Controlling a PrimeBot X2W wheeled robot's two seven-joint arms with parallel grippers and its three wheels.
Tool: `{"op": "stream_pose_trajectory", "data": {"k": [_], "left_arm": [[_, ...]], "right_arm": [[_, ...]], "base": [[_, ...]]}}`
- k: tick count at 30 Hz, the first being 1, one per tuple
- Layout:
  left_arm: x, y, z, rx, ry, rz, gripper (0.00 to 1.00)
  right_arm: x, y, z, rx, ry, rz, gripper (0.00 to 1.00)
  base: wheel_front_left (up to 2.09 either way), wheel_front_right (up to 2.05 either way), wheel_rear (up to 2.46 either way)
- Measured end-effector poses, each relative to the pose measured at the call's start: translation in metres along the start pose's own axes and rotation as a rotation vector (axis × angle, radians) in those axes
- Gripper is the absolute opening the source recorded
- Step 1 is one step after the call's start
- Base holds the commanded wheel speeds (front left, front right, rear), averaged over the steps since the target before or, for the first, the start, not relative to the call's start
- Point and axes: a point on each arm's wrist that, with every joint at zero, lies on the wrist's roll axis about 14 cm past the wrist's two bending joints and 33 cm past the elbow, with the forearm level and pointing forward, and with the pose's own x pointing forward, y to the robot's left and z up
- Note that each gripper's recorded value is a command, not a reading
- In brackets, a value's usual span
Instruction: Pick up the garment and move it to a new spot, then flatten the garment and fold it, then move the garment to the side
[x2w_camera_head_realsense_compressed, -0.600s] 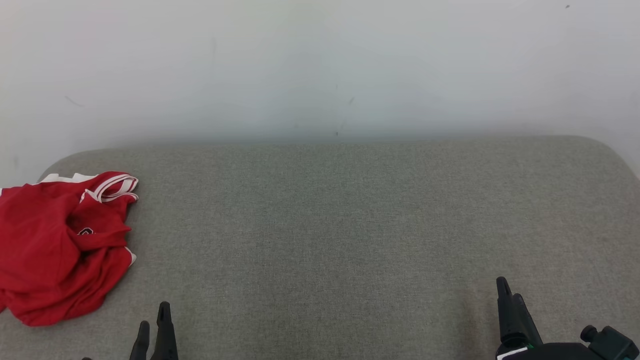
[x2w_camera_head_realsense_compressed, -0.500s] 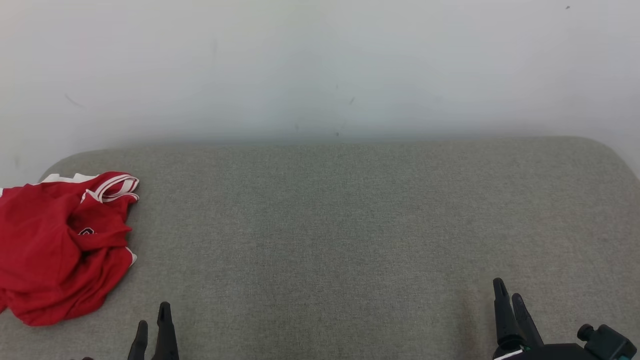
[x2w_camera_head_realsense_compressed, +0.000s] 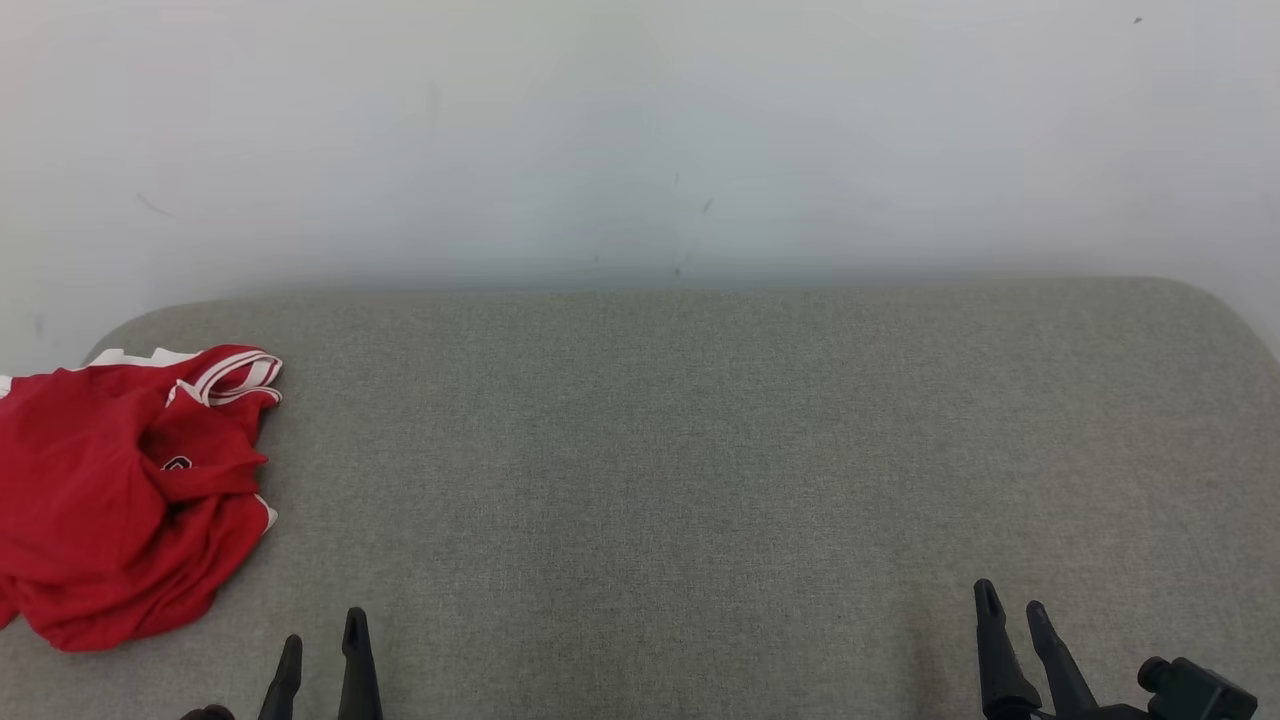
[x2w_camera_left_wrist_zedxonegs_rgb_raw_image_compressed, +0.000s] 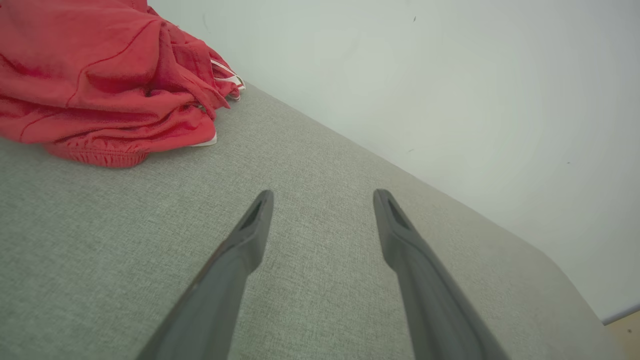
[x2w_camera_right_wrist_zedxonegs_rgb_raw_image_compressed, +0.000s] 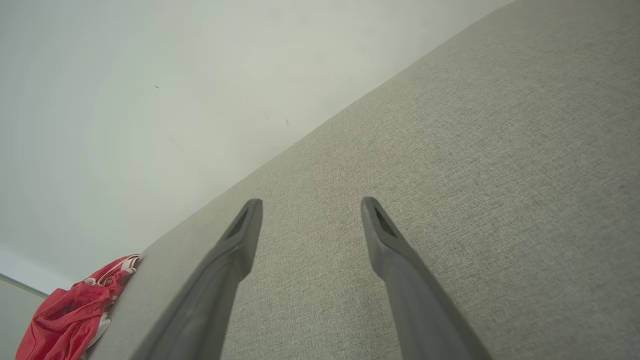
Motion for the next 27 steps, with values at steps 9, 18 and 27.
{"op": "stream_pose_trajectory", "data": {"k": [9,18,27], "left_arm": [[-0.002,-0.005,-0.001,0.121,-0.006,-0.027,1.00],[-0.004,-0.007,-0.001,0.208,-0.015,-0.044,1.00],[-0.006,-0.012,-0.002,0.280,-0.025,-0.067,1.00]], "right_arm": [[-0.003,0.001,-0.002,-0.093,0.012,0.012,1.00],[-0.005,0.003,-0.003,-0.177,0.014,0.021,1.00],[-0.008,0.006,-0.003,-0.248,0.015,0.038,1.00]], "base": [[0.00,0.00,0.00],[0.00,0.00,0.00],[0.00,0.00,0.00]]}}
